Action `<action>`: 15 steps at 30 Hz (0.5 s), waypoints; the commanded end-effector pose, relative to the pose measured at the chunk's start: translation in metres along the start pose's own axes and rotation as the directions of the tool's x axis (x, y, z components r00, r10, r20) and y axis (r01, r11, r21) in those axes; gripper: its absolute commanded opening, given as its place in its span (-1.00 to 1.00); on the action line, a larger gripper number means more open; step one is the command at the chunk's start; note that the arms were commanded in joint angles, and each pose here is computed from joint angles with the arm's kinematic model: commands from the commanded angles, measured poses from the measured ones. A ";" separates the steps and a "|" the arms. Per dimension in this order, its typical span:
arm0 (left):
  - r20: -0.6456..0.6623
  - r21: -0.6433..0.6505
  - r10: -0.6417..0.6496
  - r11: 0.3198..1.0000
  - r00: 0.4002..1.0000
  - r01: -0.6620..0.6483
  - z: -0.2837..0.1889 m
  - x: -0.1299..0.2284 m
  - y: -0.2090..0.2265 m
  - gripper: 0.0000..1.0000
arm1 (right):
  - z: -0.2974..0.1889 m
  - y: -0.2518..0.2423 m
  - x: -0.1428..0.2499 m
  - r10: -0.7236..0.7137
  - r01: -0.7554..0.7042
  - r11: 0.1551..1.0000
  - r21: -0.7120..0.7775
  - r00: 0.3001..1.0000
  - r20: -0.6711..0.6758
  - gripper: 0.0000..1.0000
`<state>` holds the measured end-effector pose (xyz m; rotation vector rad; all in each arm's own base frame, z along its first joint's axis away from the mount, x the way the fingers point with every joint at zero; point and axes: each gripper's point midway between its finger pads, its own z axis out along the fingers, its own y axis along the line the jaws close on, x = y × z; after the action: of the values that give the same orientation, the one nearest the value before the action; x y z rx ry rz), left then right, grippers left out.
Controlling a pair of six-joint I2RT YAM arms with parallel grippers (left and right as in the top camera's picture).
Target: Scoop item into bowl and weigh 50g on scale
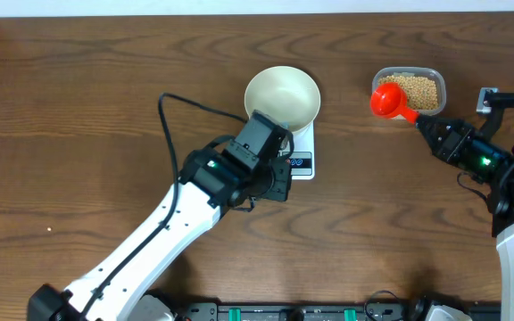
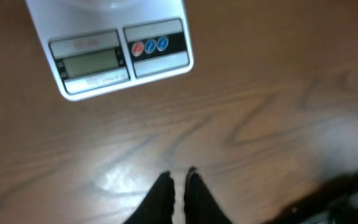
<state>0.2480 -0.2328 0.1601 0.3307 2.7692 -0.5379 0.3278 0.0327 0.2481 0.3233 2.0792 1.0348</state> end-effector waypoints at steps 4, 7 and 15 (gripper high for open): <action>-0.059 -0.059 0.000 0.998 0.998 -0.004 0.041 -0.002 0.009 -0.86 | -0.004 0.005 -0.013 -0.073 0.073 0.997 0.002 0.996 0.046 -0.98; -0.071 -0.057 0.013 0.998 0.997 -0.017 0.057 -0.003 0.005 -0.86 | -0.004 0.004 -0.014 -0.101 0.100 0.995 0.011 0.994 0.049 -0.98; -0.034 -0.187 0.073 0.979 0.997 -0.078 0.104 -0.011 0.013 -0.86 | -0.005 0.002 -0.015 -0.112 0.111 0.994 0.024 0.992 0.054 -0.98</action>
<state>0.2734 -0.2720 0.0808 0.4153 2.8181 -0.3843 0.3336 0.0269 0.2511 0.2691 2.0554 0.9572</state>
